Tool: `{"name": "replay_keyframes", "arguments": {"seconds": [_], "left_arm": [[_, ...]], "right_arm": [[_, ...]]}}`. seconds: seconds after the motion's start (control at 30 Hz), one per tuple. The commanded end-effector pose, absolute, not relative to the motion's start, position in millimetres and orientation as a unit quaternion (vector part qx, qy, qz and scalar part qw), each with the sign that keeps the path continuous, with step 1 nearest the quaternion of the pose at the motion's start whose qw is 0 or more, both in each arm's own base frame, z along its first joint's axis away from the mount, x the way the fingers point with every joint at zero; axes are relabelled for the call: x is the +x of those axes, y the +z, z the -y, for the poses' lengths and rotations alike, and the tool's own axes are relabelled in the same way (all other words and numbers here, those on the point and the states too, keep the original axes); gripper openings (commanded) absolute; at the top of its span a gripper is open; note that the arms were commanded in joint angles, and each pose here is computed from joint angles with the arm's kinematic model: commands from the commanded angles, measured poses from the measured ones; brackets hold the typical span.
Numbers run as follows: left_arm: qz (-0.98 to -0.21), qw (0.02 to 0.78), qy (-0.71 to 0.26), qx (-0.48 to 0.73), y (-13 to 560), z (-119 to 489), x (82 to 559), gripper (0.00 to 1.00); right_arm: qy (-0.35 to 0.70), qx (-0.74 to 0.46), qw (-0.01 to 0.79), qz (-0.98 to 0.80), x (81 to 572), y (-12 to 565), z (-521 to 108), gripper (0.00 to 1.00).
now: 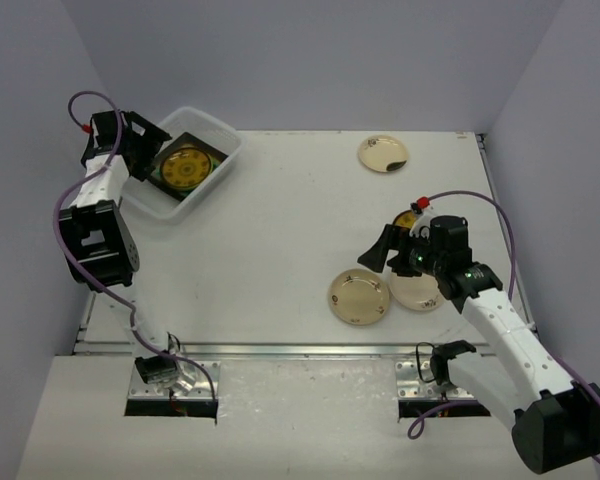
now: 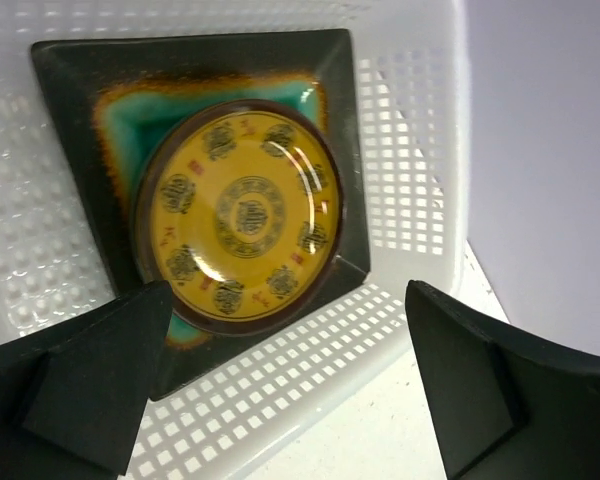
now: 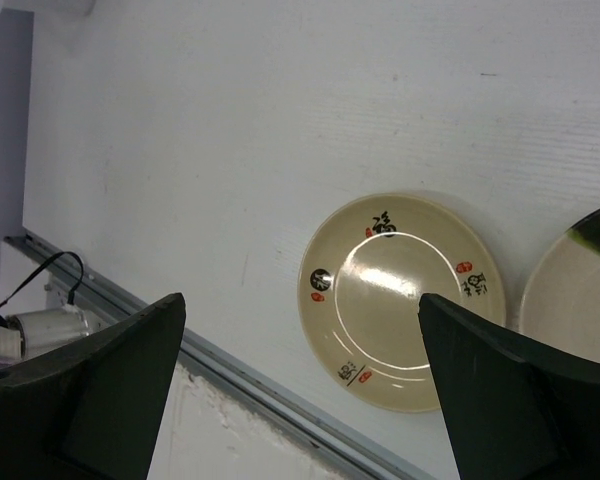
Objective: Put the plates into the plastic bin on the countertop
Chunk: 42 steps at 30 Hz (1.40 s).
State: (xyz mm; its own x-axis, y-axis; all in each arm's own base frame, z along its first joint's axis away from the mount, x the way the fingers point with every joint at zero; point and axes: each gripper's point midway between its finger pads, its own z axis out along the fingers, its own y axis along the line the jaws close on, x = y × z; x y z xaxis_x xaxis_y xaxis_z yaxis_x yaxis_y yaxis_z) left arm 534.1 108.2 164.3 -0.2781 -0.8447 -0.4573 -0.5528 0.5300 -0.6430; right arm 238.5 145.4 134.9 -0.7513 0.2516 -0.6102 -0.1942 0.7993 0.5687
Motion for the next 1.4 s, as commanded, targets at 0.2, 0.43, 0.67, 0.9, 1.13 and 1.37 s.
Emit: {"name": "replay_keyframes", "arguments": {"seconds": [0.2,0.43,0.67,0.9,1.13,1.37], "left_arm": [[-0.827,0.464,-0.272,-0.163,245.1,123.3,443.2,1.0],[-0.856,0.357,-0.374,0.013,158.4,271.3,339.9,1.0],[-0.866,0.26,-0.412,0.11,94.3,331.0,286.4,0.96],[-0.879,0.182,-0.421,0.131,42.4,353.3,265.9,0.8],[-0.913,0.137,-0.367,0.116,-15.3,357.0,252.8,0.56],[-0.932,0.136,-0.312,0.125,-33.3,351.2,251.3,0.23]], "right_arm": [[0.199,0.036,0.397,-0.895,250.8,156.7,-103.5,0.99],[0.095,0.093,0.42,-0.898,235.2,160.6,-56.7,0.99],[0.182,-0.004,0.455,-0.872,208.0,199.2,-85.5,0.99],[0.2,-0.015,0.446,-0.872,201.7,197.5,-91.9,0.99],[0.215,-0.029,0.44,-0.871,198.3,195.9,-98.2,0.99],[0.219,-0.036,0.448,-0.866,196.4,200.3,-99.1,0.99]]}}
